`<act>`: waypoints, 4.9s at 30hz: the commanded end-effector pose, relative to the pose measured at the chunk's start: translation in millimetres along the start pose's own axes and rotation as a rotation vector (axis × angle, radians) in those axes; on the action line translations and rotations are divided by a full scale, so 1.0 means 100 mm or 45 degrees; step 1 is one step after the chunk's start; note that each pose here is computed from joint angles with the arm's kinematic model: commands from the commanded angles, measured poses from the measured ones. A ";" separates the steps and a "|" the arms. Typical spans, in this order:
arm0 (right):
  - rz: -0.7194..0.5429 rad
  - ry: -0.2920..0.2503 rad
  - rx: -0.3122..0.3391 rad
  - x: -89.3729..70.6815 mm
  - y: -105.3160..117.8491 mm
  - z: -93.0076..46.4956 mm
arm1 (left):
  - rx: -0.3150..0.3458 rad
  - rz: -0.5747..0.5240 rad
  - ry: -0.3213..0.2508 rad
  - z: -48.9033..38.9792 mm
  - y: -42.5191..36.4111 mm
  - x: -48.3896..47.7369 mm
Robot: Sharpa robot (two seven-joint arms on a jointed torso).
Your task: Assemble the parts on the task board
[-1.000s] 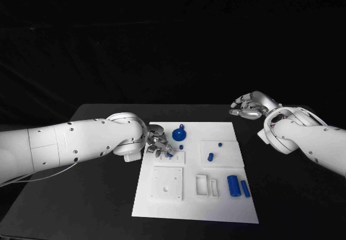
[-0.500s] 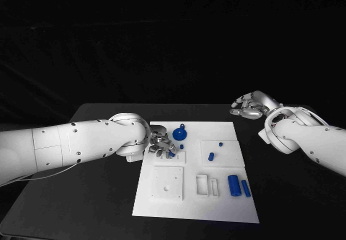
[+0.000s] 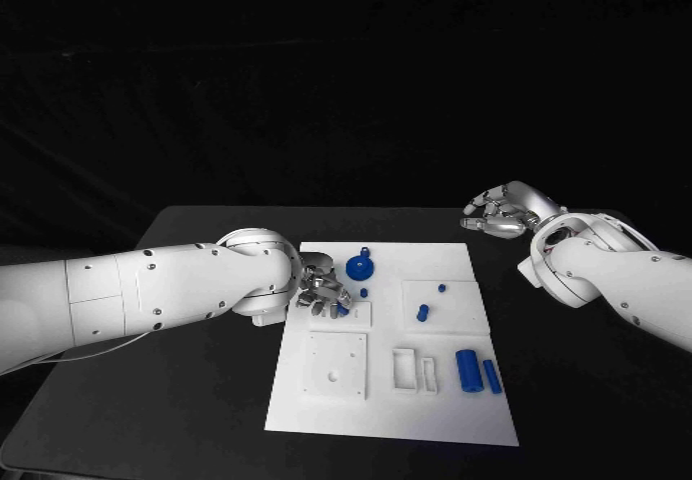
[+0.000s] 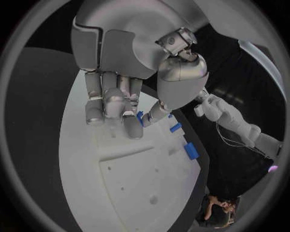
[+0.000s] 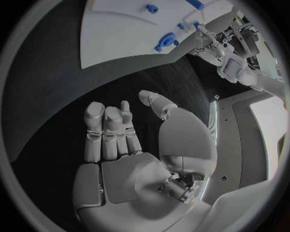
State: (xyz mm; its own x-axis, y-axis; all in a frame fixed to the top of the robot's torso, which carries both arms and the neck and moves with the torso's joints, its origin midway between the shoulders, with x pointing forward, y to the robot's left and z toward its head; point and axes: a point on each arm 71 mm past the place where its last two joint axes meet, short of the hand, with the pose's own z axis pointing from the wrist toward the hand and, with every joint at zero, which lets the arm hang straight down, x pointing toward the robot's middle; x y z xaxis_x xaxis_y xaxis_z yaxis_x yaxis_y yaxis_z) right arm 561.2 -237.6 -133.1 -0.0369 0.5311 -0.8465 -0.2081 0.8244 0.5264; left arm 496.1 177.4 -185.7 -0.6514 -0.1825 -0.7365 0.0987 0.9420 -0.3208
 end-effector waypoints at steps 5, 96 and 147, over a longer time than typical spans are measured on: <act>-0.002 0.015 -0.013 0.01 0.01 0.00 | -0.002 0.021 -0.027 -0.015 0.008 0.000; 0.000 0.022 0.000 0.02 -0.04 -0.02 | 0.096 0.063 -0.246 -0.088 0.066 0.210; 0.001 0.026 0.003 0.04 -0.05 -0.02 | 0.065 0.072 -0.181 -0.089 0.128 0.272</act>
State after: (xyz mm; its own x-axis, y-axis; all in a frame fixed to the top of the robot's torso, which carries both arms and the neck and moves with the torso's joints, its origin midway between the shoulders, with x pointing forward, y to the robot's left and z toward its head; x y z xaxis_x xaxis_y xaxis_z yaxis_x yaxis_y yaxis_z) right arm 560.8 -241.7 -138.9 -0.0461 0.5321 -0.8455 -0.1948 0.8253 0.5300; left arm 474.5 187.2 -201.9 -0.5124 -0.1857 -0.8385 0.1710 0.9347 -0.3115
